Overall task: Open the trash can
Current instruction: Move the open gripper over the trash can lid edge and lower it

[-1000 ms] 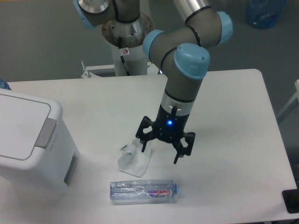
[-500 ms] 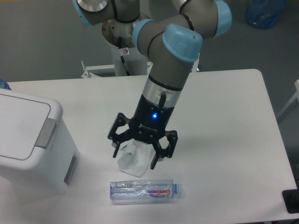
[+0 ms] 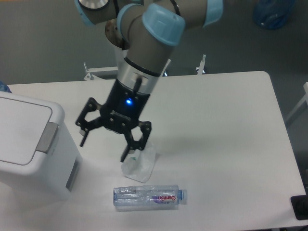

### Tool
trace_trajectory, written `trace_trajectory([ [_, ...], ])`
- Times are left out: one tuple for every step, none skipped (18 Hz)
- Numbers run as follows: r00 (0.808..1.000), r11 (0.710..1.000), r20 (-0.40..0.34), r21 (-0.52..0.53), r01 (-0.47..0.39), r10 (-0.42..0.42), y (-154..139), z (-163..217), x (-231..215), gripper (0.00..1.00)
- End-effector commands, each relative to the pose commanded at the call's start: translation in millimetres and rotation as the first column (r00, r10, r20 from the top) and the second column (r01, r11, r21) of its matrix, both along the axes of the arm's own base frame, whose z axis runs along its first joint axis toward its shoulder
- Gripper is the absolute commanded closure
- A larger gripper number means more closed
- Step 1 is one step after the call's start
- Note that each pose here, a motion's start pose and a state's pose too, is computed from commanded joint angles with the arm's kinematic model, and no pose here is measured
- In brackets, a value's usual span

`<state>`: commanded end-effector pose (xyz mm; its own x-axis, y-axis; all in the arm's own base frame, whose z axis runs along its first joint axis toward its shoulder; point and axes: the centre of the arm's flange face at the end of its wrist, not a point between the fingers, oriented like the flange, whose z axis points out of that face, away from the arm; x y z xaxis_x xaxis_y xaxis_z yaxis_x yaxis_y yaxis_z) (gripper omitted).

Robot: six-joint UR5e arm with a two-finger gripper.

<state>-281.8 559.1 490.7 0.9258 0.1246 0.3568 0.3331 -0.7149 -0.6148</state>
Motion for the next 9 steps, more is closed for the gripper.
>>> trace_trajectory([
  [1.000,1.000,-0.001,-0.001,-0.001,0.001,0.0,-0.1,-0.1,0.00],
  [1.000,1.000,-0.001,0.000,-0.002,0.002,0.0,0.7,-0.2,0.00],
  [1.000,1.000,0.001,0.002,0.000,0.000,0.2,0.8,0.0,0.00],
  [1.000,1.000,0.004,0.003,0.000,0.000,0.3,1.0,0.3,0.00],
  [1.000,1.000,0.004,0.002,0.000,0.000,0.6,0.9,1.0,0.00],
  [1.000,1.000,0.005,-0.001,-0.004,0.004,0.9,-0.1,0.4,0.00],
  [1.000,1.000,0.009,-0.007,-0.003,0.003,2.2,-3.7,0.2,0.00],
  [1.000,1.000,0.010,-0.008,0.003,-0.003,4.7,-5.4,2.9,0.00],
  [1.000,1.000,0.013,-0.013,0.015,-0.014,9.4,-9.1,8.4,0.00],
])
